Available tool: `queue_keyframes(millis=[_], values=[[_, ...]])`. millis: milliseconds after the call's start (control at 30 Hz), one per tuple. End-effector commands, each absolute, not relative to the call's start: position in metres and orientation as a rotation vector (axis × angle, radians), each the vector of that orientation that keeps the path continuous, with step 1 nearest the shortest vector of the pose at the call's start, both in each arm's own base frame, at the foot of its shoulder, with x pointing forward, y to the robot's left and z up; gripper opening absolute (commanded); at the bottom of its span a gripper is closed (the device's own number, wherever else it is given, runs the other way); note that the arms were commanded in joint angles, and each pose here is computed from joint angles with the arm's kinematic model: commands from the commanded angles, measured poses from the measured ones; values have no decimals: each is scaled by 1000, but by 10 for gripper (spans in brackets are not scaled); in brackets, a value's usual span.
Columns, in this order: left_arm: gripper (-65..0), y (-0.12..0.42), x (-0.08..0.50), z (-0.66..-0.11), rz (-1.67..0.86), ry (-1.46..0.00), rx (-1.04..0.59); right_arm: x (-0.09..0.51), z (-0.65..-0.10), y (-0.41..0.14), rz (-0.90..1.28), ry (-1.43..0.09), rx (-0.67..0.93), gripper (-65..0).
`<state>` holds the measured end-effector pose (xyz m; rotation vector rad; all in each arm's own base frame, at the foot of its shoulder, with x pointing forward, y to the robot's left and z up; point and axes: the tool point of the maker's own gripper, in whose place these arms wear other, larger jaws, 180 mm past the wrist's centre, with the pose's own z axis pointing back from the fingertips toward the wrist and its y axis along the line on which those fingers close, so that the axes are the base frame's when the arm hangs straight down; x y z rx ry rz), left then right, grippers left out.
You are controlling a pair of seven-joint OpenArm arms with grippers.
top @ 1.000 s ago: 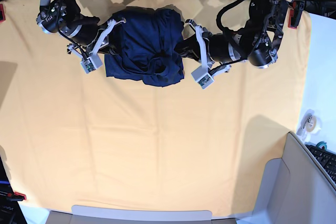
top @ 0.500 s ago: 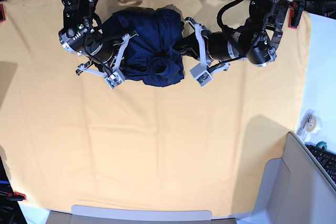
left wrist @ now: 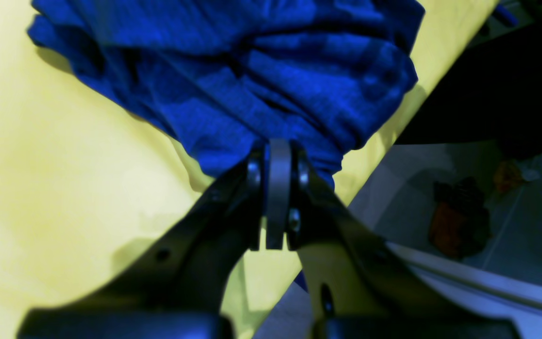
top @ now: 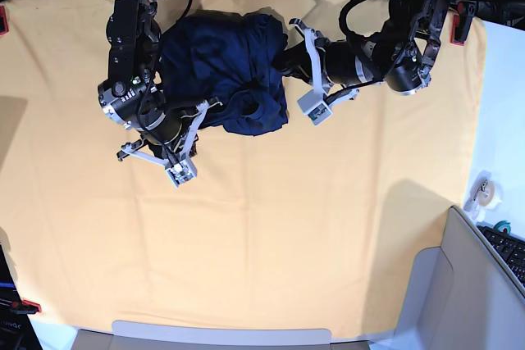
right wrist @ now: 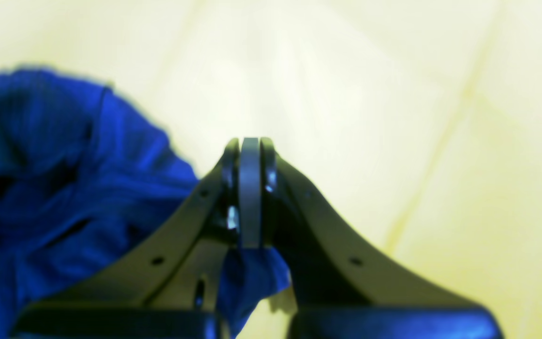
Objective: Fold the T-shirt properly
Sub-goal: 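Press the bundle sides inward with both grippers to compact it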
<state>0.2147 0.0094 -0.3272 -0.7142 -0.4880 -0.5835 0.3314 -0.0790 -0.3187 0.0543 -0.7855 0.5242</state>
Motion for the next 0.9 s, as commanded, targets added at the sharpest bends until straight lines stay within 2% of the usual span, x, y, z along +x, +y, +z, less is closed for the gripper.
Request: queue_keyframes(millis=[0,167,467,700,867], values=[[-650,8,220,-317,-591,-522,-726,342,-300,-73,527,-856,66,-650],[-650,8,220,-317,-591,-522,-726,336,-283,-72,532,-901,56,-650],[-650,17,222,-322,-599,-519,-682,256,-340,-91,557,-667,36,-650],[-650,21,216,-330,-595,-502,-655,267,-346,-103,567,-646,4,-650],[-650,21,216,-330,-595,-502,-655,295,-348,-105,562,-650,-2,-650]])
